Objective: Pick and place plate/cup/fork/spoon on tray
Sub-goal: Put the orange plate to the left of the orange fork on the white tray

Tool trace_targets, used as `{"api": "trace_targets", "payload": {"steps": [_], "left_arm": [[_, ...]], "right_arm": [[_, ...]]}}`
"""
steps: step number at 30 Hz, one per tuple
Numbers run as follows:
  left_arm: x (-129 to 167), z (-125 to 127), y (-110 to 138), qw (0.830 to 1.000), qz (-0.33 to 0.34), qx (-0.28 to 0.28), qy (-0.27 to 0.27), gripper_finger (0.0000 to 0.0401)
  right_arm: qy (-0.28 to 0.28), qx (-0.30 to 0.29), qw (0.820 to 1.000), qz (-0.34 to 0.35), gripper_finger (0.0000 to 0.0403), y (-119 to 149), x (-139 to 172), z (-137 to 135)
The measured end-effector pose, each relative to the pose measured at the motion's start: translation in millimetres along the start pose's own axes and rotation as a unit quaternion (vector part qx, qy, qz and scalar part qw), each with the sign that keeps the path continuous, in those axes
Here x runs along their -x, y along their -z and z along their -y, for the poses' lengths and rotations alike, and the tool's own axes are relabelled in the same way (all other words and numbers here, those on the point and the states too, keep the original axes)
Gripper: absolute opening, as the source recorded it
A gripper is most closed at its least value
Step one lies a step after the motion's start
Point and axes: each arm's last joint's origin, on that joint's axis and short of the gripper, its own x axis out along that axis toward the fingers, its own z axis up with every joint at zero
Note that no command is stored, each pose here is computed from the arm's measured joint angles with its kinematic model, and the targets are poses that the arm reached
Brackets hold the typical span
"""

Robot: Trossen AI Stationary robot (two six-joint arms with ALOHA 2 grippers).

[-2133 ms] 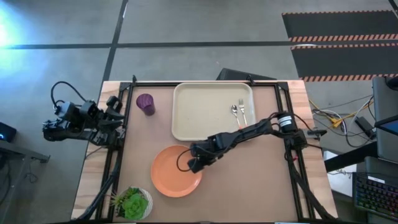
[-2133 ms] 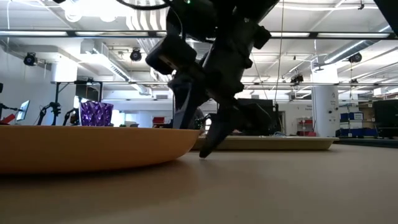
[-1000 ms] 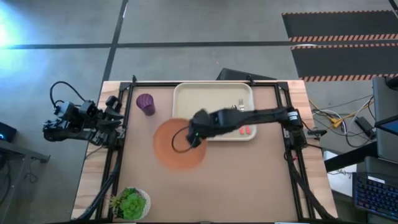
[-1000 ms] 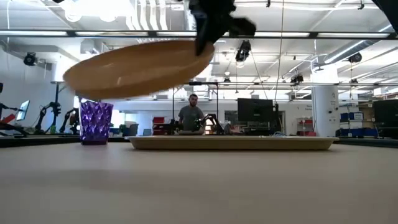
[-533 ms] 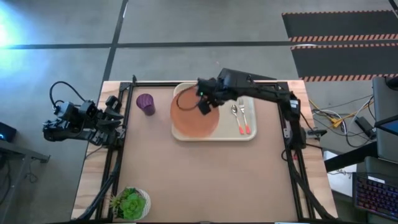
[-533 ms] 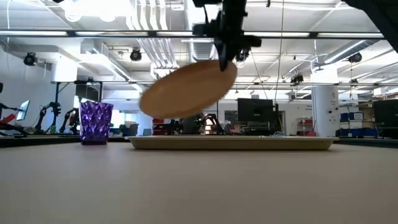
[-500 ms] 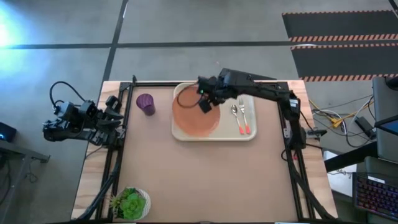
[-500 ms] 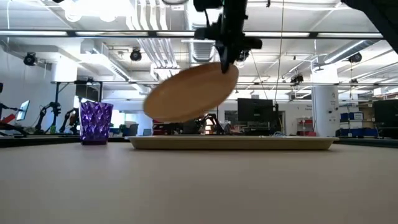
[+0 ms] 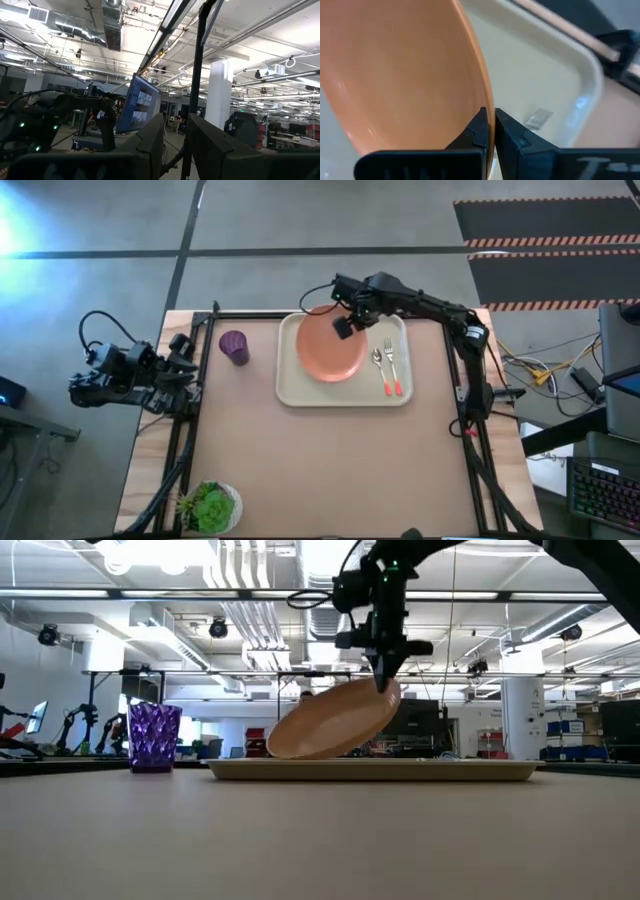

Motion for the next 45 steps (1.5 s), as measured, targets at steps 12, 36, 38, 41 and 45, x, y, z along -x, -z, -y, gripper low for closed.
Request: {"api": "trace_targets", "payload": {"steps": [12,36,38,41,45], "left_arm": [[0,0,0,1.0,0.0,0.0,0.0,0.0073],[0,0,-1,1.0,0.003,0.001,-0.006,0.0073],[0,0,-1,1.0,0.003,0.001,-0.006,0.0073],[0,0,-1,1.0,0.003,0.002,-0.006,0.0073],[0,0,-1,1.0,0.003,0.002,-0.008,0.0073]], "right_arm": [[-0.028,0.004,0.997,-0.077,0.0008,25,-77,6],[-0.061,-0.004,0.992,-0.112,0.0009,53,-121,8],[-0.061,-0.004,0.992,-0.113,0.0009,53,-122,8],[-0.062,0.009,0.992,-0.11,0.0011,52,-120,8],[-0.063,0.019,0.993,-0.101,0.0032,49,-117,6]]}}
